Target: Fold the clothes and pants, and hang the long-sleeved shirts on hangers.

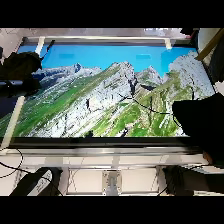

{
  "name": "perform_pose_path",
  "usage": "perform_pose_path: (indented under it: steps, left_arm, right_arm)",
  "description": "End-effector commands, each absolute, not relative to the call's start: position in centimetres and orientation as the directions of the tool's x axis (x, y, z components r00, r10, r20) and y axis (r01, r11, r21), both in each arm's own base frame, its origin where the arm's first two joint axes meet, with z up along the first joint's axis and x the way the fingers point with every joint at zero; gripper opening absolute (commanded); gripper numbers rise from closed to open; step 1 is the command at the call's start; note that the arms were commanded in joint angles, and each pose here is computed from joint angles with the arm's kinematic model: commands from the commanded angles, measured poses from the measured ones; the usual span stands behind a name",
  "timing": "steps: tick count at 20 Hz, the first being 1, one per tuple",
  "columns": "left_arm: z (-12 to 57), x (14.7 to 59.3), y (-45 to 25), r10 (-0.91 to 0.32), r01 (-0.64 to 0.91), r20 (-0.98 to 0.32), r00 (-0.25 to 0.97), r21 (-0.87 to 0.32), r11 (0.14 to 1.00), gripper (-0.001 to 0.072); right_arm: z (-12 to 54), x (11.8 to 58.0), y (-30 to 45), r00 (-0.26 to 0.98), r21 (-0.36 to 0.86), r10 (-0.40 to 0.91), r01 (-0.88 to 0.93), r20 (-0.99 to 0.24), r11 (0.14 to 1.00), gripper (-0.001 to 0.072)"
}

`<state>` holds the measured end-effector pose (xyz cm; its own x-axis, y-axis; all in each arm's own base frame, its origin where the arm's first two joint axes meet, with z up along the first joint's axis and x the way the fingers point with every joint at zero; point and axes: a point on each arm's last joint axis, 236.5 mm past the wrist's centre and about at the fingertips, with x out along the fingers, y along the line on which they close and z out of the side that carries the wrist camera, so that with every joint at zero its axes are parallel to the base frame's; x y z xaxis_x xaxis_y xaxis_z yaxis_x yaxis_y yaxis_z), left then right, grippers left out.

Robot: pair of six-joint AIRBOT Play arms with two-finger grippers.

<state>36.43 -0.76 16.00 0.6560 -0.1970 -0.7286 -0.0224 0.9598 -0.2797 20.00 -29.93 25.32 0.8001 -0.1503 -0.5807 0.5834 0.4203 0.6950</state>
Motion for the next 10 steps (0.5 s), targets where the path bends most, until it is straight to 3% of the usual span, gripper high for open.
perform_pose_path:
  steps: [1, 3, 6, 10]
  left_arm:
    - [16.0, 36.4, -0.7, -0.197, -0.022, -0.729, 0.655, -0.279, 0.96, 0.0008]
    - [16.0, 36.4, -0.7, -0.197, -0.022, -0.729, 0.655, -0.279, 0.96, 0.0007]
    - [16.0, 36.4, -0.7, -0.197, -0.022, -0.729, 0.655, -0.279, 0.96, 0.0007]
    - [16.0, 36.4, -0.7, -0.197, -0.022, -0.729, 0.655, -0.279, 0.96, 0.0007]
  right_arm:
    - [38.9, 28.1, -20.6, 0.987, 0.743, 0.078, 0.051, -0.139, 0.668, 0.0327]
    - [38.9, 30.8, -14.9, 0.962, 0.676, 0.21, -0.038, -0.173, 0.735, 0.0327]
    - [34.9, 33.4, -7.5, 0.856, 0.623, 0.382, -0.093, -0.349, 0.777, 0.0327]
    - [28.6, 34.1, -2.5, 0.691, 0.458, 0.383, -0.086, -0.612, 0.885, 0.0327]
